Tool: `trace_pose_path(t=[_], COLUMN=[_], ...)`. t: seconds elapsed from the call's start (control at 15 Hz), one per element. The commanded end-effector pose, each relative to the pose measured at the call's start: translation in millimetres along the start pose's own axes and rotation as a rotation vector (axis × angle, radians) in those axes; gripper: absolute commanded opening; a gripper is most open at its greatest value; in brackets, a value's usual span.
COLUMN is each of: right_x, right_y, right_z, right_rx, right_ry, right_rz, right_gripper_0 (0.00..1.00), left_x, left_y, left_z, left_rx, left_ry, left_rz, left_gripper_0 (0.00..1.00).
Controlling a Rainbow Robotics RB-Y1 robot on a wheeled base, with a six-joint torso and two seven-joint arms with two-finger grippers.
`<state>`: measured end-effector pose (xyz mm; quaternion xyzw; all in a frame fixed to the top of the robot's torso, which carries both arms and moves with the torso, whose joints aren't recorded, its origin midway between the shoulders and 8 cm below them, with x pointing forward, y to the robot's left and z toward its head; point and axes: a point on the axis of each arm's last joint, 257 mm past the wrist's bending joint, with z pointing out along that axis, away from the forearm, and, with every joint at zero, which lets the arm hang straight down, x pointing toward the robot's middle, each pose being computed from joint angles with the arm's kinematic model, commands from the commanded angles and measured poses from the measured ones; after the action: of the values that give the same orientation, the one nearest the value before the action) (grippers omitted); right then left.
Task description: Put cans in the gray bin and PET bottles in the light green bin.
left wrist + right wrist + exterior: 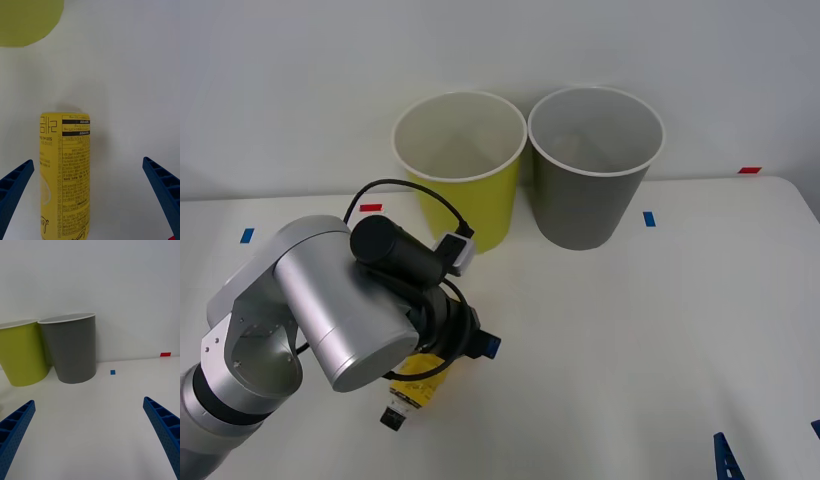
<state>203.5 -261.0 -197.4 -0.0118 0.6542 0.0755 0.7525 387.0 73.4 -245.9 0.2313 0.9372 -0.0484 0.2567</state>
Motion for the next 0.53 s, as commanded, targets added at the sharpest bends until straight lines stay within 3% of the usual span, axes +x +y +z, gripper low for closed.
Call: trace_pose_path(t=[0.07, 0.27, 0.53], right_x=[0, 0, 0], right_y=[0.0, 0.0, 0.0], right_z=[0, 0, 0], right_rx=[0.0, 0.0, 0.0], right_ry=[0.0, 0.0, 0.0], right_rz=[0.0, 0.0, 0.0], right_gripper_0=[1.0, 1.0, 1.0], left_x=[2, 2, 3], left_y=[3.9, 11.4, 5.2], left_z=[6, 17, 28], left_rx=[-0.036, -0.067, -0.064], left_ry=[0.002, 0.016, 0.039], left_rz=[0.018, -0.008, -0.031], left_gripper_0=[1.0, 1.0, 1.0])
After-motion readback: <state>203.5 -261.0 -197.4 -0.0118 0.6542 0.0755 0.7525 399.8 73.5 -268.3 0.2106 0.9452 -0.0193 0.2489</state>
